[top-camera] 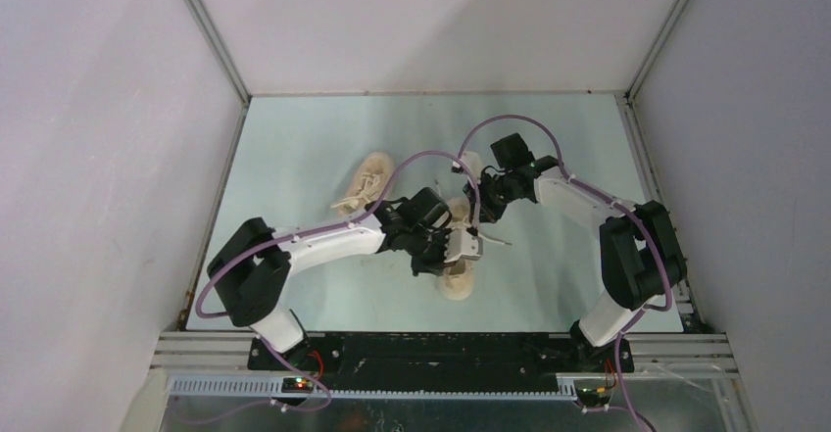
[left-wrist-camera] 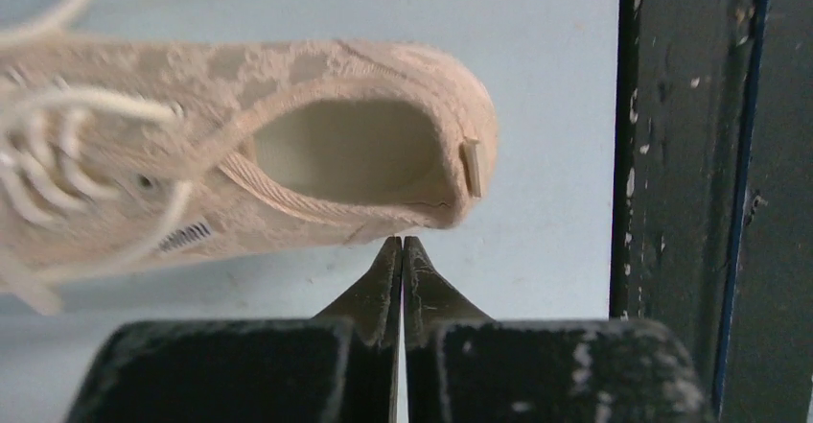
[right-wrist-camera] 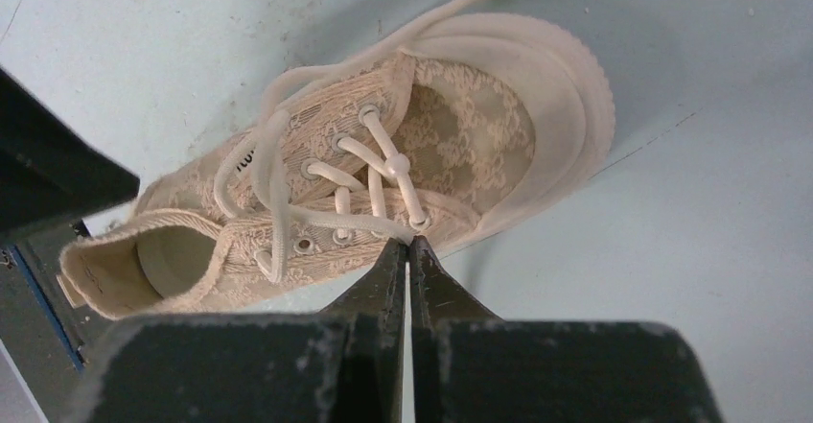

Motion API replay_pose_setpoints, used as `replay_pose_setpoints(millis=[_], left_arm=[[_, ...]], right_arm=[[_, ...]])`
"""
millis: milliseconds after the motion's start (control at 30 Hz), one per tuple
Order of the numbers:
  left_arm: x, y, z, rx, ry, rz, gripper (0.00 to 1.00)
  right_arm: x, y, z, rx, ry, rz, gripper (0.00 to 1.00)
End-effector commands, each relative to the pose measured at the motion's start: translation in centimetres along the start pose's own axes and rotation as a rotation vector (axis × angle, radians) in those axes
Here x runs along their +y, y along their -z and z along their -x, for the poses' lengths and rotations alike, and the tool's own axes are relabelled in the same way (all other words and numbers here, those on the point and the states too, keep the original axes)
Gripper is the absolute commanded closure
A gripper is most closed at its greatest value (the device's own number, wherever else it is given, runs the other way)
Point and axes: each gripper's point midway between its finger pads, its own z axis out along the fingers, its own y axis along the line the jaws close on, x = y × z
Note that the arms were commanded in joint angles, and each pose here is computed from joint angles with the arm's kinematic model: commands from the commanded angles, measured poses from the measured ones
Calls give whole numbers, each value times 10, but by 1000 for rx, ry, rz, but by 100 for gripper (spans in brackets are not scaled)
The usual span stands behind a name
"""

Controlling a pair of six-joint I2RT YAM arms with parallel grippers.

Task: Tie the shoes
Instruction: Adjust the shoe at the center of the board, then tie the shoelace on the shoe.

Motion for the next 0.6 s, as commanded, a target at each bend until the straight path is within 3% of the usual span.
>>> replay_pose_setpoints(millis=[0,100,333,433,567], left_arm=[[12,11,54,-138,-89,57,99],[8,33,46,-136,-94,86,95],[54,72,15,-251,205,237,69],[76,70,20,-312,149,217,61],[94,57,21,-273,-27,186,60]], right_arm=[[-4,11,17,-39,32,-17,100],[-4,12,15,-34,38,-16,100],[-4,12,15,-34,34,-10,100],[-3,9,14,-29,19,4,100],[-2,7,15,-23,4,20,100]])
